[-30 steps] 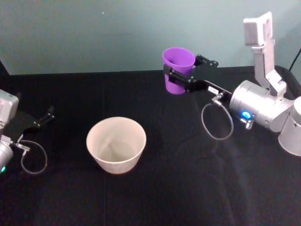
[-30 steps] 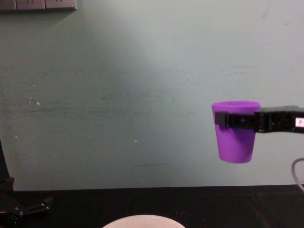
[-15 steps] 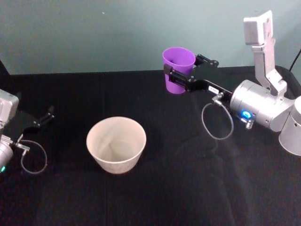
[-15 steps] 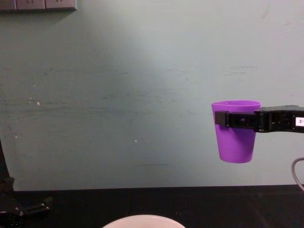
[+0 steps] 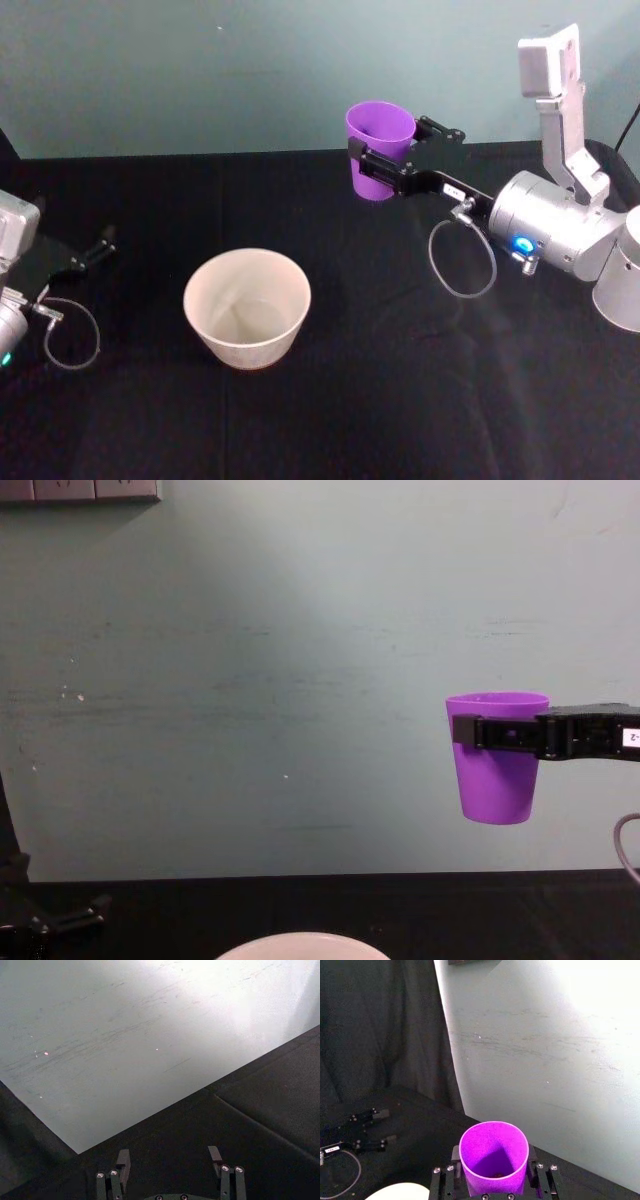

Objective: Pick up the cup and pour the mung beans from the cup into the bowl.

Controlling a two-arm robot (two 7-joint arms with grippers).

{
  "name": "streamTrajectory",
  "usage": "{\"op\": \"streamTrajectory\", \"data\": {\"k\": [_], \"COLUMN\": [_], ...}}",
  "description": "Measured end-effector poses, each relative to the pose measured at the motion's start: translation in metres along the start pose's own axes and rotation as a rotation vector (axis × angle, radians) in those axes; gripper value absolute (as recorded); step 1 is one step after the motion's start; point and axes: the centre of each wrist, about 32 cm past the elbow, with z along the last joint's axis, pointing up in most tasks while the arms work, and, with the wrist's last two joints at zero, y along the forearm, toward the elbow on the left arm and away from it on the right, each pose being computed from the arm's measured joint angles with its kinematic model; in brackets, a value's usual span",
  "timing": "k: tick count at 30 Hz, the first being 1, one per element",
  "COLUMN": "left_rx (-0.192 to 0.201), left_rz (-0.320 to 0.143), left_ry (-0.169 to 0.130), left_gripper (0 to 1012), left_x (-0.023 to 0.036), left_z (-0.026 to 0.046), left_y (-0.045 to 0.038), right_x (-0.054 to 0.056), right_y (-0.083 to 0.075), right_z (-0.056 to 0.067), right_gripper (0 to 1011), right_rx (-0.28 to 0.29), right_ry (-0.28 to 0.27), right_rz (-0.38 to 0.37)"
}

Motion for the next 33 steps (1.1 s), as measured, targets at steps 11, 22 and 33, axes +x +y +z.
{"op": "streamTrajectory", "data": {"k": [11, 22, 33], "left_rx": [0.0, 0.0, 0.0], "left_rz": [0.0, 0.0, 0.0], "left_ry": [0.0, 0.0, 0.0], "left_gripper": [1012, 1011, 1011], "left_x": [0.0, 0.0, 0.0], "left_z": [0.0, 0.0, 0.0], "left_y": [0.0, 0.0, 0.0], "right_x": [-0.0001, -0.0001, -0.0001], "right_y": [0.0, 0.0, 0.0], "right_z": [-0.0004, -0.0004, -0.0004], "right_gripper": [735, 735, 735], "right_rx": [0.0, 0.0, 0.0], "right_ry": [0.001, 0.001, 0.001], "right_rz": [0.001, 0.001, 0.001]}}
